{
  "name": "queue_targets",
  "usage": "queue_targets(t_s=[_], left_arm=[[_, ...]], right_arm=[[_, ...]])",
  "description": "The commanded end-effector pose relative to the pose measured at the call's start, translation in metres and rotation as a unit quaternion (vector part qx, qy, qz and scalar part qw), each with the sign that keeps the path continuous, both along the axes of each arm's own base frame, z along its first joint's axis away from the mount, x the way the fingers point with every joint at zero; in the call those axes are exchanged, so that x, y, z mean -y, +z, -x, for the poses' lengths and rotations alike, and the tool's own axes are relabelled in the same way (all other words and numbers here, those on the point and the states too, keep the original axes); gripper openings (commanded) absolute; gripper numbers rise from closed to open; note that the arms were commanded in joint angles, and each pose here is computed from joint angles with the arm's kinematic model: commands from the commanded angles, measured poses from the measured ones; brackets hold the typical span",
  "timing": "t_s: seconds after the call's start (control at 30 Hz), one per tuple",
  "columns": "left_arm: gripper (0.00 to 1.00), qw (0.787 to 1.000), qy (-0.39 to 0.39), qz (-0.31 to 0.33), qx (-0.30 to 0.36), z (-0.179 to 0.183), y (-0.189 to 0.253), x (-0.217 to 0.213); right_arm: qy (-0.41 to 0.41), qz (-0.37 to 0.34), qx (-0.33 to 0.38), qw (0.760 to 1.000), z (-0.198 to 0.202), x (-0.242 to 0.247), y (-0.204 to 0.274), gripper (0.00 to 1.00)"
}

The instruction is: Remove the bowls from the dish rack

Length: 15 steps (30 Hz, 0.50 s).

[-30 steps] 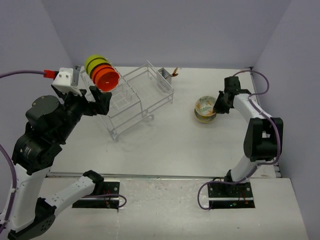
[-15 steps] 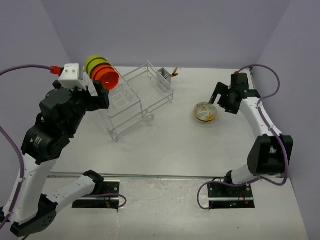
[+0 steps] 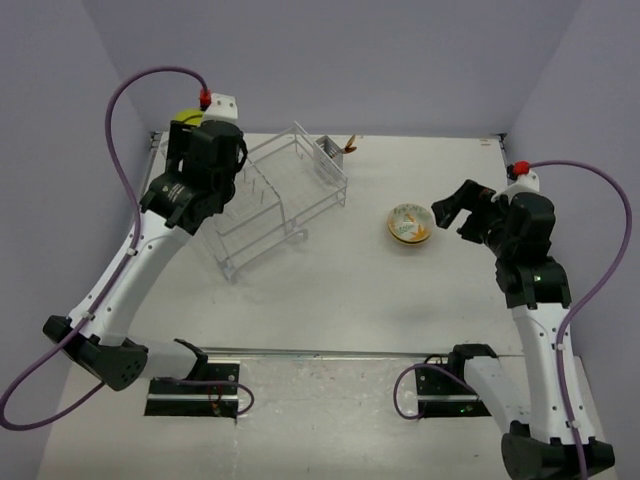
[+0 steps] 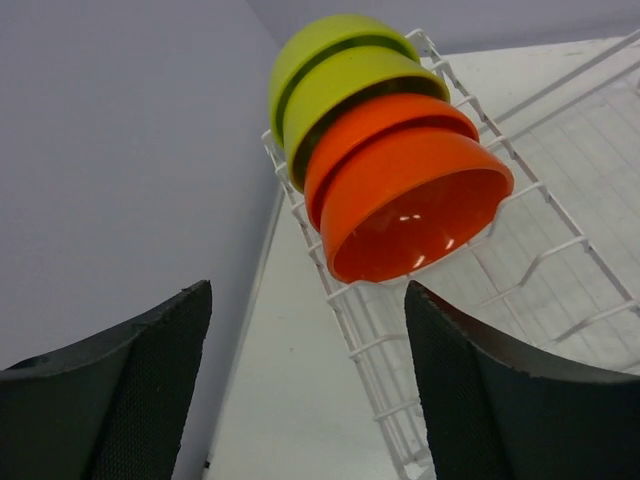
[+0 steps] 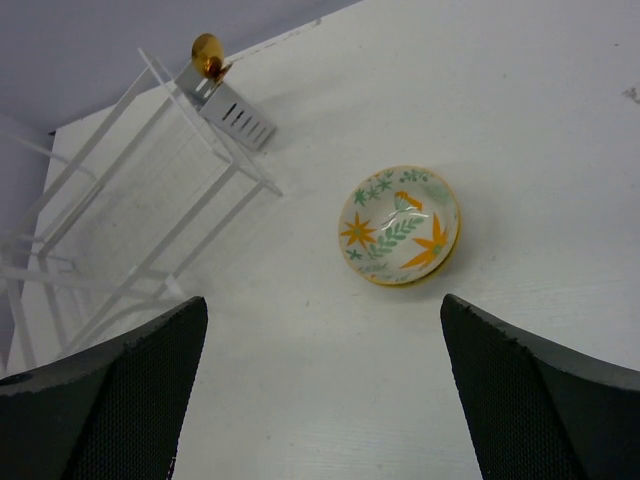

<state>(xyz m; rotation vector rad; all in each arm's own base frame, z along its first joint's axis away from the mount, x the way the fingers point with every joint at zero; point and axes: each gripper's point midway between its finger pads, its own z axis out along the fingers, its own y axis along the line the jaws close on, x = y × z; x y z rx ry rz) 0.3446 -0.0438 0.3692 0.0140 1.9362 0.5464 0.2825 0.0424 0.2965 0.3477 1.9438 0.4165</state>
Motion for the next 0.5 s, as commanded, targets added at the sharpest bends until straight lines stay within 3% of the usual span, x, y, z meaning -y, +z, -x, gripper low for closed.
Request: queue_targets(t_s=[0.0,0.2,0.4,0.47], left_arm=[[0.76,0.997,0.022,-0.052,0.053,-0.015,0.03,-0.013],[0.7,0.999,0.01,-0.041,0.013,-0.048,-0.003,-0.009],[0.69,1.0,-0.026,-0.008,0.016,-0.052,-0.018,0.004],[0.65,1.0,-0.018,-0.007,0.018,-0.057,-0.025,-0.004]], right_arm=[[0.072,-0.032,-0.006,0.997,0.008,-0.027,-0.01,0.99],[0.102,-0.044,0.01,0.994,0.027,-0.037,-0.01,0.99],[0.108,-0.047,0.032,0.993,0.032,-0.04,0.004,0.99],[0.116,-0.051,0.029,0.992,0.032,-0.042,0.005,0.99]])
